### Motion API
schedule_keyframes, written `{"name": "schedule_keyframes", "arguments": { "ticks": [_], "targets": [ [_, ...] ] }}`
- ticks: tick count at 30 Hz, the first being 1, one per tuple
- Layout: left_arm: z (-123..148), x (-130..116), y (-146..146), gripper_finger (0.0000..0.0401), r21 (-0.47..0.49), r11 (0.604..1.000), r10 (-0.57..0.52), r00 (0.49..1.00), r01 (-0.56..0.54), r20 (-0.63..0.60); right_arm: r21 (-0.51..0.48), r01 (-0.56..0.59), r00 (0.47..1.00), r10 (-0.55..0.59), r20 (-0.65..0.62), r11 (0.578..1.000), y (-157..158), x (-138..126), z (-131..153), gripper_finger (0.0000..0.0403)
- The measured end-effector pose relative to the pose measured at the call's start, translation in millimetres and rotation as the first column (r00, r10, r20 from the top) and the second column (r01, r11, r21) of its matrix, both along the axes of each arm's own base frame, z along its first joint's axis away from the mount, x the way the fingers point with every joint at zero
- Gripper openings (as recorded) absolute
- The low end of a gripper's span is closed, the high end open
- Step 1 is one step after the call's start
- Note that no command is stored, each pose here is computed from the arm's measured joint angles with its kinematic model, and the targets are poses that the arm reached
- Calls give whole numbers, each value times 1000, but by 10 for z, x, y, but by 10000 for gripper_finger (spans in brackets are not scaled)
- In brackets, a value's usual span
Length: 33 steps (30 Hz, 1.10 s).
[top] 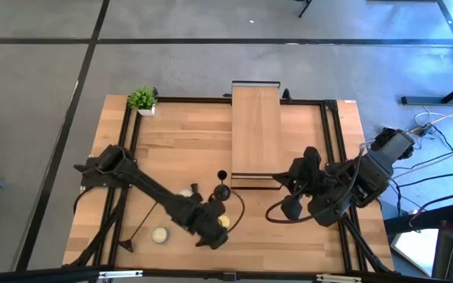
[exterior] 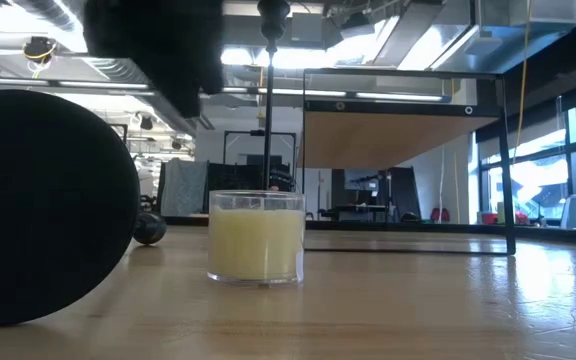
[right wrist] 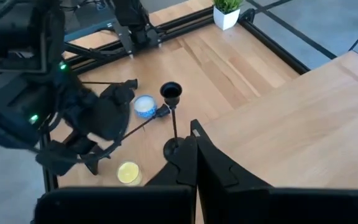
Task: Pick & Place candle stick holders
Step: Put the yellow candle jar at the center of the shelf
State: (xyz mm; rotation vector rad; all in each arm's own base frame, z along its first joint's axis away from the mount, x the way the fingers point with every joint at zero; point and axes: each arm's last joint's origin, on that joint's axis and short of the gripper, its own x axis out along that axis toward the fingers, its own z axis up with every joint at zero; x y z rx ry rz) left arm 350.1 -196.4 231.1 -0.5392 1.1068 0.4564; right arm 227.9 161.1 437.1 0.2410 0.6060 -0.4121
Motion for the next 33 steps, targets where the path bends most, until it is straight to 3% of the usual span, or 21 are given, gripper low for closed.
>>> {"name": "schedule_keyframes", "arguments": {
  "ticks": [6,13,22,33],
  "targets": [
    [13,247,228,186,-125,989,82,995,-73,63,-12,5,1000,-6,-21,1000,-14,-19,-14,0],
    [-26,328,326,190,-172,976,146,988,-134,56,-17,18,999,-18,-39,1000,-29,-37,-28,0],
    [-89,149,215,181,-144,978,139,988,-148,-71,-25,17,999,-19,-48,1000,-34,-43,-35,0],
    [-258,159,248,177,-164,969,180,982,-186,-52,-36,28,999,-29,-38,999,-42,-38,-31,0]
  ]
}}
